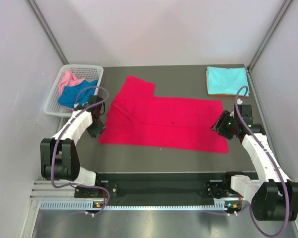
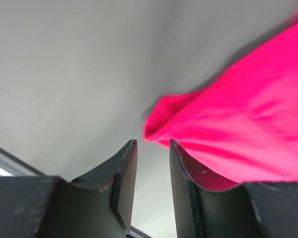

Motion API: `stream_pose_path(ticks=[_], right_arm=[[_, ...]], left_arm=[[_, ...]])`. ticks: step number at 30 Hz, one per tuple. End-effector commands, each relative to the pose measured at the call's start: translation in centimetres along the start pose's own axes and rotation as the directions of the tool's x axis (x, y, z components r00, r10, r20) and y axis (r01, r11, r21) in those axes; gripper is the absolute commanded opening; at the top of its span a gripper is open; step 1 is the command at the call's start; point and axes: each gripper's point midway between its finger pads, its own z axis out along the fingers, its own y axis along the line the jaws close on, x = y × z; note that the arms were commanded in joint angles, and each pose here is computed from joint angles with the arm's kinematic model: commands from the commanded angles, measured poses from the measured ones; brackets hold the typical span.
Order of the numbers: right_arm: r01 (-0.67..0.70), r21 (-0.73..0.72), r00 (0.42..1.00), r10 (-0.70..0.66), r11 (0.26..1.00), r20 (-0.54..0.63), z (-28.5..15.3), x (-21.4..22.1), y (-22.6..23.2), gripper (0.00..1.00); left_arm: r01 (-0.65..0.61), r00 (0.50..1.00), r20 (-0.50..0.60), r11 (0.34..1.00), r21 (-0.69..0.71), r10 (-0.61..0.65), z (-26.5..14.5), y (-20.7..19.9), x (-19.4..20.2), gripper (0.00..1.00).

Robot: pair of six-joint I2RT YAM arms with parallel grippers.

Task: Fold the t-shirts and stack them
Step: Fold the tshirt

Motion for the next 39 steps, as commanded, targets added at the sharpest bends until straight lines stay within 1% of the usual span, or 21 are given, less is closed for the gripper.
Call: stream_pose_path(ticks=[1,3,5,6,7,9,10,11,12,14,15,16,17,18,20,21,23,24,30,37,39], right_arm=[[0.190,-0.321,0.978,-0.150,0.928,0.147,-1.2,-3.0,8.7,0.50],[0.208,-0.367,0.977,-0.173,0.907,0.124,0.0,-2.3,10.9,0.52],[0.290,-0.445,0.956,-0.238,0.847,0.172,-0.2,-2.1,15.5,0.52],[0.300,-0.428,0.954,-0.259,0.853,0.152,1.5,-1.7,16.4,0.53],[0.344,-0.471,0.939,-0.300,0.812,0.169,1.4,-0.7,19.1,0.53],[0.373,-0.495,0.927,-0.334,0.785,0.169,2.9,-0.7,22.7,0.52],[0.397,-0.530,0.916,-0.357,0.749,0.182,3.0,0.1,25.0,0.51],[0.422,-0.563,0.905,-0.363,0.711,0.220,2.4,-0.6,27.8,0.49],[0.425,-0.569,0.901,-0.389,0.704,0.191,4.5,0.5,28.7,0.48],[0.467,-0.627,0.880,-0.402,0.624,0.255,3.9,1.0,33.3,0.46],[0.468,-0.629,0.875,-0.423,0.620,0.234,6.0,2.1,34.1,0.45],[0.480,-0.644,0.867,-0.434,0.595,0.246,6.2,2.9,35.6,0.45],[0.490,-0.658,0.863,-0.423,0.572,0.275,5.8,2.1,37.9,0.42],[0.483,-0.652,0.862,-0.449,0.585,0.235,8.5,3.6,38.1,0.41],[0.489,-0.677,0.856,-0.449,0.550,0.254,8.5,3.6,41.1,0.39],[0.482,-0.674,0.854,-0.471,0.559,0.220,10.8,4.9,41.1,0.39],[0.491,-0.684,0.848,-0.476,0.539,0.234,11.1,5.1,43.1,0.38],[0.488,-0.678,0.845,-0.492,0.549,0.210,13.0,6.1,43.0,0.38],[0.481,-0.715,0.829,-0.528,0.507,0.184,16.2,9.0,44.1,0.39],[0.445,-0.786,0.808,-0.571,0.428,0.146,17.5,13.2,45.3,0.40],[0.449,-0.785,0.804,-0.576,0.427,0.146,17.8,13.8,45.3,0.40]], left_arm=[[-0.039,0.994,0.106,0.999,0.037,0.034,-3.6,-1.6,-5.1,0.38],[-0.087,0.989,0.128,0.990,0.109,0.073,-4.8,-3.4,-6.7,0.40],[-0.130,0.985,0.140,0.960,0.246,0.097,-5.7,-6.2,-7.3,0.39],[-0.154,0.982,0.151,0.946,0.284,0.115,-5.9,-7.0,-7.5,0.40],[-0.155,0.980,0.175,0.925,0.346,0.098,-6.4,-8.4,-8.2,0.40],[-0.163,0.978,0.184,0.908,0.386,0.097,-6.2,-9.7,-8.8,0.40],[-0.159,0.979,0.183,0.903,0.399,0.092,-6.1,-10.1,-9.1,0.40],[-0.158,0.981,0.172,0.893,0.422,0.092,-5.4,-11.0,-9.4,0.40],[-0.150,0.982,0.171,0.886,0.438,0.082,-5.4,-11.7,-9.9,0.40],[-0.132,0.989,0.119,0.868,0.479,0.085,-4.1,-13.0,-10.1,0.39],[-0.123,0.990,0.116,0.859,0.497,0.075,-4.2,-13.6,-10.9,0.38],[-0.118,0.992,0.104,0.849,0.515,0.075,-4.0,-14.2,-11.2,0.36],[-0.085,0.996,0.065,0.854,0.513,0.060,-2.4,-13.9,-11.8,0.35],[-0.070,0.998,0.035,0.824,0.562,0.060,-3.0,-14.8,-12.1,0.34],[-0.047,0.998,-0.016,0.819,0.572,0.068,-1.4,-15.4,-12.0,0.30],[-0.042,0.997,-0.028,0.813,0.581,0.071,-1.3,-15.8,-12.0,0.29],[-0.033,0.996,-0.053,0.821,0.570,0.077,0.2,-16.0,-11.5,0.28],[-0.027,0.995,-0.060,0.826,0.564,0.074,0.7,-16.1,-11.4,0.28],[-0.032,0.993,-0.080,0.852,0.523,0.086,3.0,-15.8,-10.5,0.27],[-0.044,0.994,-0.070,0.883,0.467,0.087,4.2,-14.7,-10.5,0.27],[-0.049,0.994,-0.068,0.884,0.465,0.091,4.2,-14.7,-10.4,0.27]])
